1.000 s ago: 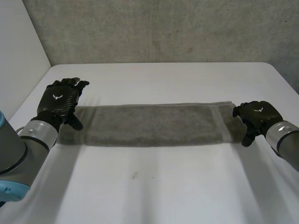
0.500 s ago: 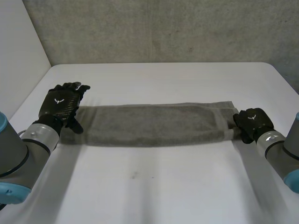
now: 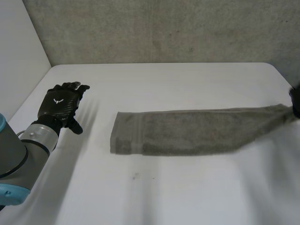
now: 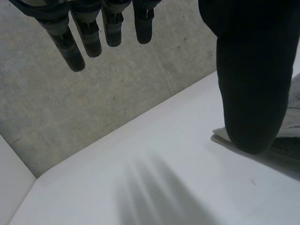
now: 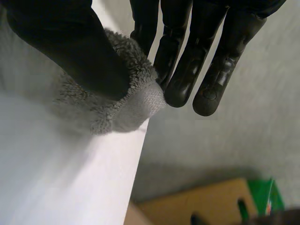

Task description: Fold the towel.

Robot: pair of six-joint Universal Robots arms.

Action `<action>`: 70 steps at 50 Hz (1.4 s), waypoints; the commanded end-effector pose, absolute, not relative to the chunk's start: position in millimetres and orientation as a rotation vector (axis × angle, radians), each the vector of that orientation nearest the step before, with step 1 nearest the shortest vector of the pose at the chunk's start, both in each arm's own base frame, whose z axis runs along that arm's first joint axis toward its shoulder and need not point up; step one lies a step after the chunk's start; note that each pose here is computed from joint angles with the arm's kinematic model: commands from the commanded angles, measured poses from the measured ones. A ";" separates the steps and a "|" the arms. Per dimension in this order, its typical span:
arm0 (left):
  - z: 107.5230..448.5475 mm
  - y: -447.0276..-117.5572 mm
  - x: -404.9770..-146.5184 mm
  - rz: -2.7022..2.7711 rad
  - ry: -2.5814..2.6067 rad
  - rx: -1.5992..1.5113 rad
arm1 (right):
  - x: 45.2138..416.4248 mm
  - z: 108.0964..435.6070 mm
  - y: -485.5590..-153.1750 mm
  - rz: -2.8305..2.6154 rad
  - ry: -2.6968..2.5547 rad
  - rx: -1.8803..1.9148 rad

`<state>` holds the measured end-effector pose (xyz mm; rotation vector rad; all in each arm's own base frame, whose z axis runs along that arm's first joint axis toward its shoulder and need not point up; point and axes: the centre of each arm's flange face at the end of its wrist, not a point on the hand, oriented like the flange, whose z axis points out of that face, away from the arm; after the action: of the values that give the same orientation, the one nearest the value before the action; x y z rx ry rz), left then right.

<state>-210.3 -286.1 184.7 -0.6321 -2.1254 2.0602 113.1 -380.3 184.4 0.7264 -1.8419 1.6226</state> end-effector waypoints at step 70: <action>139.2 -270.6 -317.6 1.946 -2.044 -0.798 | 254.4 124.4 -268.4 1.897 -2.457 1.065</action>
<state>-320.5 -263.0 151.9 -0.8236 -1.9808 1.9416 251.2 -271.6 136.5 1.0654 -2.3602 1.9095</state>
